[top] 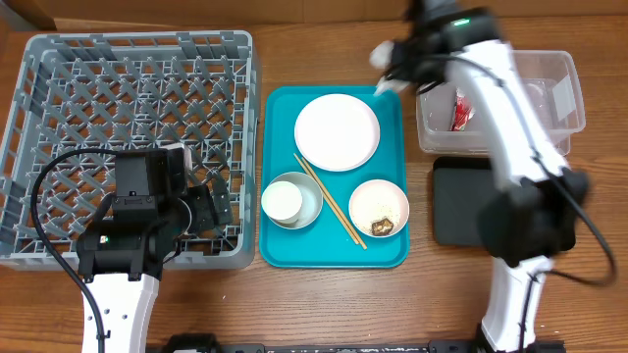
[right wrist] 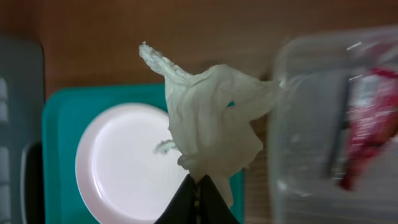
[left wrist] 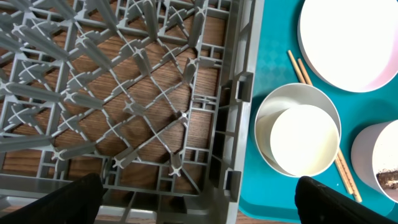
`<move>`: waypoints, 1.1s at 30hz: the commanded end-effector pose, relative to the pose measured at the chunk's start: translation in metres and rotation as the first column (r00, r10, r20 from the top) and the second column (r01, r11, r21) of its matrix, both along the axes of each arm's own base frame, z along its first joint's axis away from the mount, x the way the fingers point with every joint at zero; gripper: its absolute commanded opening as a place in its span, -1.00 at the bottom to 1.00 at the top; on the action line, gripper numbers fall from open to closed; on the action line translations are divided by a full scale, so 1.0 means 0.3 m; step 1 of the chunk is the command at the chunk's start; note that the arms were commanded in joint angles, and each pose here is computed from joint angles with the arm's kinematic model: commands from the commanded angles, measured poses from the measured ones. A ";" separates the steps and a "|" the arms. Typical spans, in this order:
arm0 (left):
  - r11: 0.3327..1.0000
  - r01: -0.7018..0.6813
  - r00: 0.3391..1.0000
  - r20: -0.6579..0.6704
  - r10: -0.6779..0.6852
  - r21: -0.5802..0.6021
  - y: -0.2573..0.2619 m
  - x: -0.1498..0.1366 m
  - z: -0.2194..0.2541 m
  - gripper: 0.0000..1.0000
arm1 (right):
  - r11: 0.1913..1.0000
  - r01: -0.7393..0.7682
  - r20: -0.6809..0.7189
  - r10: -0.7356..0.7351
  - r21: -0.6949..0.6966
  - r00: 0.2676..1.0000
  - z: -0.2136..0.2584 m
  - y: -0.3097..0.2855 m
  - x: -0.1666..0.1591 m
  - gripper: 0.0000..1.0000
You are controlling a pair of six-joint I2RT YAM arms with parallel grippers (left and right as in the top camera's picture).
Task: Sort waste into correct bins and load items into the dishwasher
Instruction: 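Drop the white tissue into the clear bin with the right gripper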
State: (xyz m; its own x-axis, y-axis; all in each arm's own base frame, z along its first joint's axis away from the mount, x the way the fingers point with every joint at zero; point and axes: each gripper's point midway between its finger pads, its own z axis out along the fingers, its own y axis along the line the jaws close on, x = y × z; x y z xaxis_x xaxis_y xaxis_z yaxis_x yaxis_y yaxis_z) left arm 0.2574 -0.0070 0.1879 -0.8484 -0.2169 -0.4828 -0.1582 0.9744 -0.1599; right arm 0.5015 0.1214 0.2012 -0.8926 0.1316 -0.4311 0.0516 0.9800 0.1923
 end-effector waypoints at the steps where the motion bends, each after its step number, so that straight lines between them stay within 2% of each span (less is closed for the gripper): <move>1: 1.000 0.009 0.999 0.031 -0.009 -0.010 -0.011 0.016 0.035 1.00 | 0.991 0.135 0.108 -0.134 -0.001 0.985 0.161 -0.212 0.019 -0.92; 4: 1.000 0.009 0.999 0.037 -0.009 -0.010 -0.011 0.020 0.037 1.00 | 0.973 0.229 0.055 -0.228 -0.014 0.972 0.108 -0.375 0.012 -0.92; 7: 1.000 0.009 0.999 0.038 -0.009 -0.010 -0.011 0.020 0.038 0.99 | 0.964 0.267 0.013 -0.266 -0.008 0.964 0.077 -0.448 -0.008 -0.60; 11: 1.000 0.009 0.999 0.042 -0.009 -0.010 -0.011 0.023 0.040 1.00 | 0.958 0.287 -0.004 -0.287 -0.004 0.958 0.088 -0.489 -0.035 -0.41; 16: 1.000 0.009 0.999 0.042 -0.009 -0.010 -0.011 0.023 0.040 0.99 | 0.950 0.312 0.057 -0.312 0.015 0.948 0.218 -0.527 -0.098 -0.13; 19: 1.000 0.009 0.999 0.043 -0.009 -0.009 -0.011 0.024 0.040 1.00 | 0.954 0.291 0.101 -0.297 0.070 0.950 0.329 -0.505 -0.162 0.13; 22: 1.000 0.009 0.999 0.043 -0.009 -0.009 -0.011 0.024 0.040 1.00 | 0.954 0.290 0.062 -0.295 0.070 0.954 0.363 -0.492 -0.257 0.12; 27: 1.000 0.009 0.999 0.043 -0.009 -0.009 -0.011 0.023 0.040 1.00 | 0.954 0.297 -0.082 -0.293 0.038 0.953 0.349 -0.475 -0.432 0.08; 29: 1.000 0.009 0.999 0.043 -0.009 -0.009 -0.011 0.024 0.041 1.00 | 0.959 0.282 -0.082 -0.278 0.031 0.957 0.375 -0.467 -0.482 0.06; 33: 1.000 0.009 0.999 0.043 -0.009 -0.008 -0.010 0.024 0.041 1.00 | 0.962 0.271 0.019 -0.272 0.046 0.962 0.488 -0.455 -0.591 0.06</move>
State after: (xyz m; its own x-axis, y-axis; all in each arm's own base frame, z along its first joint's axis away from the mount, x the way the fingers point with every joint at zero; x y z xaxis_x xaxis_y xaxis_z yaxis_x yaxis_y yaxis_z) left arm 0.2604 -0.0074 0.1898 -0.8416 -0.2168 -0.4947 -0.1545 0.9743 -0.1641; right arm 0.3482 -0.0188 0.3187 -0.8413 0.4040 -0.3590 0.3463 0.9130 0.2159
